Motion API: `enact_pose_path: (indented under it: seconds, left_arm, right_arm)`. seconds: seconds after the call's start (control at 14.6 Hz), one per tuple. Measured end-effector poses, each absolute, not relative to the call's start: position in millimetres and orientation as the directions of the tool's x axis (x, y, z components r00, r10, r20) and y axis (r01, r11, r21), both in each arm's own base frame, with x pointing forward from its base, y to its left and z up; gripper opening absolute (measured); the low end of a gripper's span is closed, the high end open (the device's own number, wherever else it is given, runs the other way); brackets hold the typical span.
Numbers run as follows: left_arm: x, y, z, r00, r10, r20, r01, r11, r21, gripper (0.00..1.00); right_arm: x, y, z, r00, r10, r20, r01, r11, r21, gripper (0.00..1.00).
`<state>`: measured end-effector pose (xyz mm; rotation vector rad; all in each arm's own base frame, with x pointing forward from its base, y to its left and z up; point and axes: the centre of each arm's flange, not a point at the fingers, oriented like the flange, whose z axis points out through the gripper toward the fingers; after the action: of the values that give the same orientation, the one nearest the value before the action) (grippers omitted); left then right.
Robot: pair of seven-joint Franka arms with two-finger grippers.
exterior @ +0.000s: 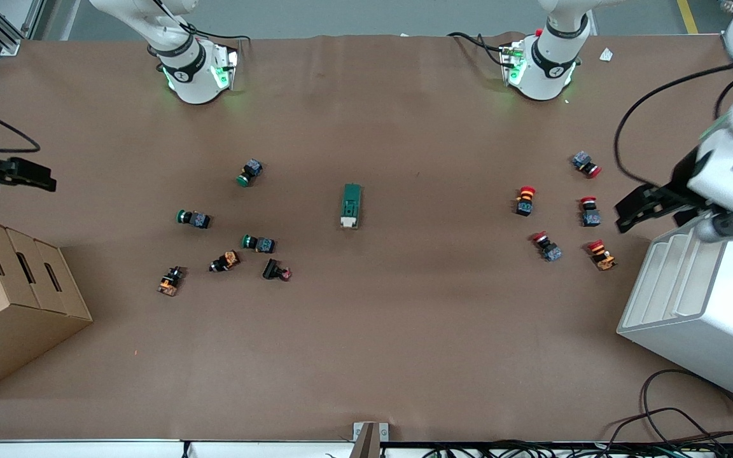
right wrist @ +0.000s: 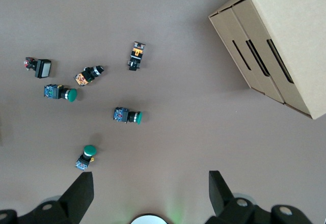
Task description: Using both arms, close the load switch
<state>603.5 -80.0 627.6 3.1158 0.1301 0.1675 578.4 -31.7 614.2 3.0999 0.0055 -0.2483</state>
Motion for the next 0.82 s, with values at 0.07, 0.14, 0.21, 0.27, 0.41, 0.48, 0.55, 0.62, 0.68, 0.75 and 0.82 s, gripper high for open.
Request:
enact_pose_path:
  seconds: [0.07, 0.14, 0.21, 0.27, 0.41, 0.48, 0.55, 0.62, 0.68, 0.75, 0.82]
  left_arm:
    - [595, -75, 634, 0.993, 0.080, 0.082, 0.078, -0.997, 0.020, 1.00]
    - [587, -70, 639, 0.996, 0.070, 0.059, 0.070, -0.997, 0.012, 1.00]
    - [579, -66, 644, 0.998, 0.050, 0.038, 0.050, -0.999, 0.003, 1.00]
    - [573, -61, 648, 0.999, 0.025, 0.023, 0.025, -1.000, -0.005, 1.00]
    - [561, -54, 655, 1.000, -0.013, 0.007, -0.013, -1.000, -0.011, 1.00]
    - [556, -52, 656, 1.000, -0.026, 0.002, -0.026, -1.000, -0.013, 1.00]
    - [552, -51, 656, 0.999, -0.040, -0.002, -0.040, -0.999, -0.016, 1.00]
    - [548, -49, 655, 0.999, -0.053, -0.008, -0.053, -0.998, -0.018, 1.00]
    - [544, -47, 653, 0.998, -0.060, -0.014, -0.060, -0.998, -0.020, 1.00]
    - [540, -45, 652, 0.998, -0.063, -0.019, -0.064, -0.998, -0.016, 1.00]
    - [537, -44, 652, 0.998, -0.062, -0.022, -0.062, -0.998, -0.003, 1.00]
  right_arm:
    - [572, -29, 619, 0.988, 0.005, -0.155, 0.010, -0.999, 0.031, 1.00]
    - [565, -26, 624, 0.988, 0.010, -0.151, 0.015, -0.999, 0.031, 1.00]
    - [559, -24, 628, 0.989, 0.013, -0.148, 0.018, -0.999, 0.031, 1.00]
    - [553, -22, 632, 0.989, 0.016, -0.145, 0.021, -0.999, 0.031, 1.00]
    - [541, -22, 641, 0.991, 0.016, -0.132, 0.021, -0.999, 0.032, 1.00]
    - [536, -23, 646, 0.992, 0.014, -0.125, 0.018, -0.999, 0.032, 1.00]
    - [531, -24, 650, 0.993, 0.013, -0.119, 0.017, -0.999, 0.032, 1.00]
    - [527, -24, 655, 0.994, 0.013, -0.110, 0.017, -0.999, 0.032, 1.00]
    - [524, -23, 659, 0.995, 0.014, -0.098, 0.017, -0.999, 0.033, 1.00]
    - [524, -23, 662, 0.996, 0.015, -0.085, 0.018, -0.999, 0.033, 1.00]
    - [524, -23, 663, 0.997, 0.015, -0.079, 0.017, -0.999, 0.033, 1.00]
